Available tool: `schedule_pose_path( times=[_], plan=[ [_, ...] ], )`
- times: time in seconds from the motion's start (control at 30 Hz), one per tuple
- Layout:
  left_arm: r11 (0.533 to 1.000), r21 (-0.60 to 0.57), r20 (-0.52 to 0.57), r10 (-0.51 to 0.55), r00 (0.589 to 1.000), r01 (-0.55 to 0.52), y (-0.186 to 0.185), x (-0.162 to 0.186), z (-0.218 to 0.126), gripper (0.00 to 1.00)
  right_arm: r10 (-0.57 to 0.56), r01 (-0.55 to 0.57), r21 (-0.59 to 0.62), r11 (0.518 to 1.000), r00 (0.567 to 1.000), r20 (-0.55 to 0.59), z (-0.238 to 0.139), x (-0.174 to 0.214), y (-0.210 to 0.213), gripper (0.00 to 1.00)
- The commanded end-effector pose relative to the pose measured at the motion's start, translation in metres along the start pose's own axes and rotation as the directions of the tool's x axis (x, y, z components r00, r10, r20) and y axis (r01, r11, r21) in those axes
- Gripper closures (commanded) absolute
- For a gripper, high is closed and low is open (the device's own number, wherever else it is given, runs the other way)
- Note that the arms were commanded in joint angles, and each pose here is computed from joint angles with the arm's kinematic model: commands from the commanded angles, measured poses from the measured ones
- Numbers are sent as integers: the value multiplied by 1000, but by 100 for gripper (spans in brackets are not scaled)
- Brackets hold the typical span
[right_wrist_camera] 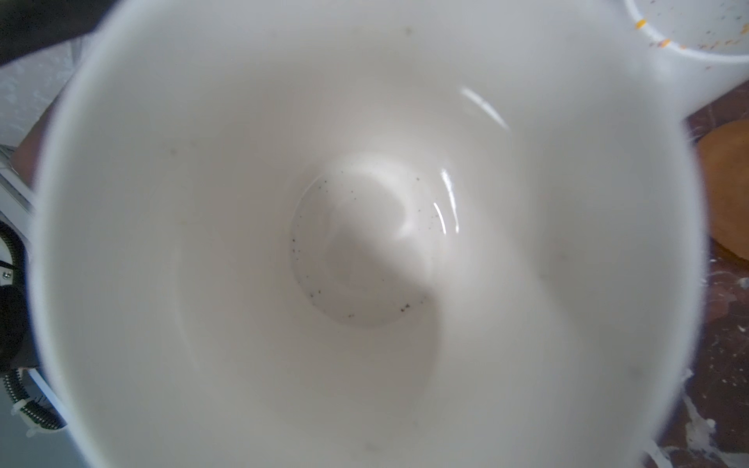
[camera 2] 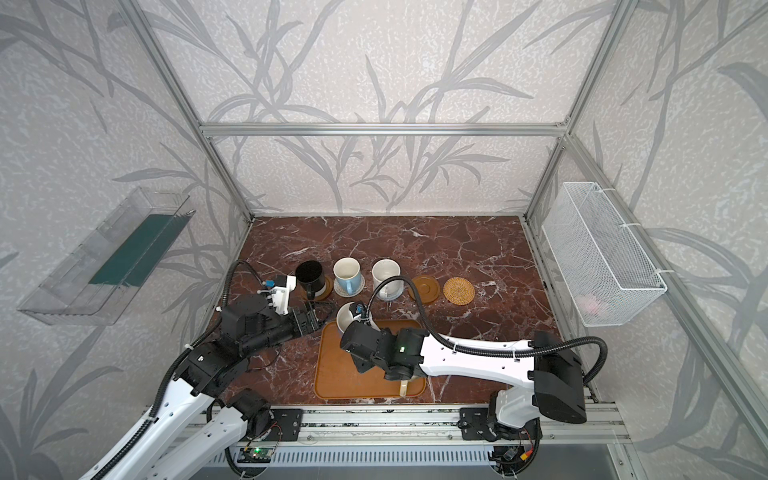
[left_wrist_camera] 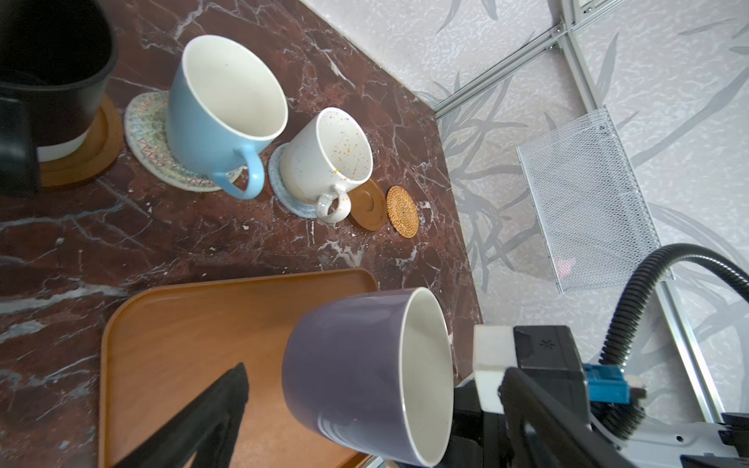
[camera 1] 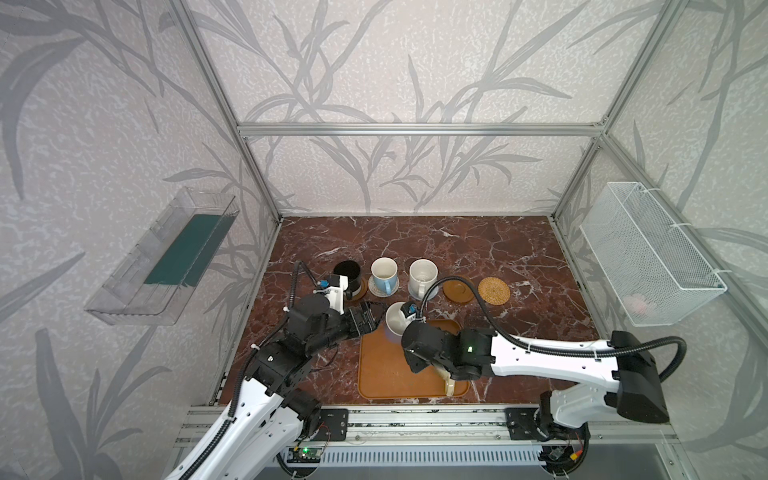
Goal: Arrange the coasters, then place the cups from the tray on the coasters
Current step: 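Lift the lavender mug off the tray with the right gripper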
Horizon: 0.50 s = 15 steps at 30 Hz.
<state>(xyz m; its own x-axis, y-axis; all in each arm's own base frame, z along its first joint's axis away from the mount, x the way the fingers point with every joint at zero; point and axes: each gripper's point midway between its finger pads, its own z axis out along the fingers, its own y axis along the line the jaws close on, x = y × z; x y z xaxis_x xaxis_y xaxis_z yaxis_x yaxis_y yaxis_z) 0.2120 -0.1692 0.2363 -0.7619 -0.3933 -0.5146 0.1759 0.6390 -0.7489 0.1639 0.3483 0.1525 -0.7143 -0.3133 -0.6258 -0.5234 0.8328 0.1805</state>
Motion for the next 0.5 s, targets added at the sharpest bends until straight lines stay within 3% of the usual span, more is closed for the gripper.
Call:
schedule_pose_path(
  times=[0.0,0.47],
  plan=[
    [997,75,17,13,1000,-15,-24,-13,-1,1,18,-19,15,1000,997,80,-19,-19,-15,100],
    [994,76,-32,78,996,-76,-43,-10,26,1,74,-82,76,994,992,99,-42,-22,-78,100]
  ],
)
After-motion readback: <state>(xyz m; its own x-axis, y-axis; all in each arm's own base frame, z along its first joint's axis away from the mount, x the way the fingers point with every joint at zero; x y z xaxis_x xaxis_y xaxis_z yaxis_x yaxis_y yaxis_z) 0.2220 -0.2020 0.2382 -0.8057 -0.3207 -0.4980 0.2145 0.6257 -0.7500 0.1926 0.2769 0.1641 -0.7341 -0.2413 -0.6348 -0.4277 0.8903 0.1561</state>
